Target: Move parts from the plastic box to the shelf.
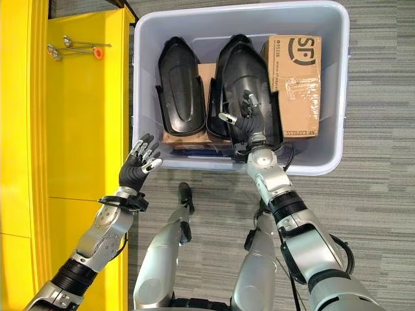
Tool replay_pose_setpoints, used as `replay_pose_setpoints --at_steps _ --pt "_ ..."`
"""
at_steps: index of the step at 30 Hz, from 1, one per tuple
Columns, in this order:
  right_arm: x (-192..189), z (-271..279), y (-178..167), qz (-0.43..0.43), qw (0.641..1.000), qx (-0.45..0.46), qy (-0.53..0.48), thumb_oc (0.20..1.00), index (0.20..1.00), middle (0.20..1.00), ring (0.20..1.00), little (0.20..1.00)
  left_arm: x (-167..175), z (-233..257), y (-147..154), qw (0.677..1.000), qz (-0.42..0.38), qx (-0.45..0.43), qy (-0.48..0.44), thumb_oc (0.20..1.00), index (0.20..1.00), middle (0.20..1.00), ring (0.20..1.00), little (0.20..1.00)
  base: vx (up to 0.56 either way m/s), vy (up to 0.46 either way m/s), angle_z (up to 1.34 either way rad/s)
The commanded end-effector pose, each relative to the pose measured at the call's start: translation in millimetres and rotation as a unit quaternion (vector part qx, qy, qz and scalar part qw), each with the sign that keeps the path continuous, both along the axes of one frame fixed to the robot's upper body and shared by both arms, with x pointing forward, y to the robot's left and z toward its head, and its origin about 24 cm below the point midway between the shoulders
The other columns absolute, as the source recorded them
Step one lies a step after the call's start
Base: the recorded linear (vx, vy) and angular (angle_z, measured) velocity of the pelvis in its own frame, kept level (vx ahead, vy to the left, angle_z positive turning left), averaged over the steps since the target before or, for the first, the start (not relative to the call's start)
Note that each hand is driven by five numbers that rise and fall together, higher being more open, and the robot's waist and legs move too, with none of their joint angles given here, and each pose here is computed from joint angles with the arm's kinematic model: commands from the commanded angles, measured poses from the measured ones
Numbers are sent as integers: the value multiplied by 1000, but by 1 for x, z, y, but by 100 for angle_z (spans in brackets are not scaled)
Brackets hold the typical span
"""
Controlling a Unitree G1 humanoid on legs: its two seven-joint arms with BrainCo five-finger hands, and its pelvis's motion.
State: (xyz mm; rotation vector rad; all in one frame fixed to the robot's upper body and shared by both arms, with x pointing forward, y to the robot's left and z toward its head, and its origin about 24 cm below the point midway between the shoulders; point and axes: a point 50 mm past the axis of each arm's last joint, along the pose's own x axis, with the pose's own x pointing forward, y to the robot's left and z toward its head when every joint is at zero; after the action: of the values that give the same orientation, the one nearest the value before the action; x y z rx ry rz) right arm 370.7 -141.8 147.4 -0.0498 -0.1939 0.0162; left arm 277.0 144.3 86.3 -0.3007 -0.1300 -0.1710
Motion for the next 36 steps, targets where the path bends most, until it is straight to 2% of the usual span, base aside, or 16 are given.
replay_pose_setpoints --at_steps 1,8,12,23,26,32,36 --pt "-10 26 7 15 997 37 -71 1000 1000 1000 1000 1000 -4 16 -3 999 -3 -28 -39 1000 1000 1000 1000 1000 0 0 0" --pt "-35 64 -2 -17 980 38 -196 1000 1000 1000 1000 1000 -4 21 0 998 17 -33 -49 1000 1000 1000 1000 1000 0 0 0" --pt "-55 86 -7 -48 960 9 -276 1000 1000 1000 1000 1000 -6 21 1 998 23 -30 -50 1000 1000 1000 1000 1000 6 4 -2" --pt "-81 96 -5 -45 941 17 -336 1000 1000 1000 1000 1000 -8 20 3 998 30 -26 -52 1000 1000 1000 1000 1000 5 2 -4" --pt "-83 100 -15 -107 923 -63 -364 1000 1000 1000 1000 1000 -10 20 5 998 35 -22 -56 1000 1000 1000 1000 1000 0 0 0" --pt "-78 98 -26 -166 908 -124 -365 1000 1000 1000 1000 1000 -11 25 5 997 37 -21 -71 1000 1000 1000 1000 1000 0 0 0" --pt "-63 90 -54 -258 887 -200 -327 1000 1000 1000 1000 1000 -10 26 7 996 39 -19 -76 1000 1000 1000 1000 1000 0 0 0"
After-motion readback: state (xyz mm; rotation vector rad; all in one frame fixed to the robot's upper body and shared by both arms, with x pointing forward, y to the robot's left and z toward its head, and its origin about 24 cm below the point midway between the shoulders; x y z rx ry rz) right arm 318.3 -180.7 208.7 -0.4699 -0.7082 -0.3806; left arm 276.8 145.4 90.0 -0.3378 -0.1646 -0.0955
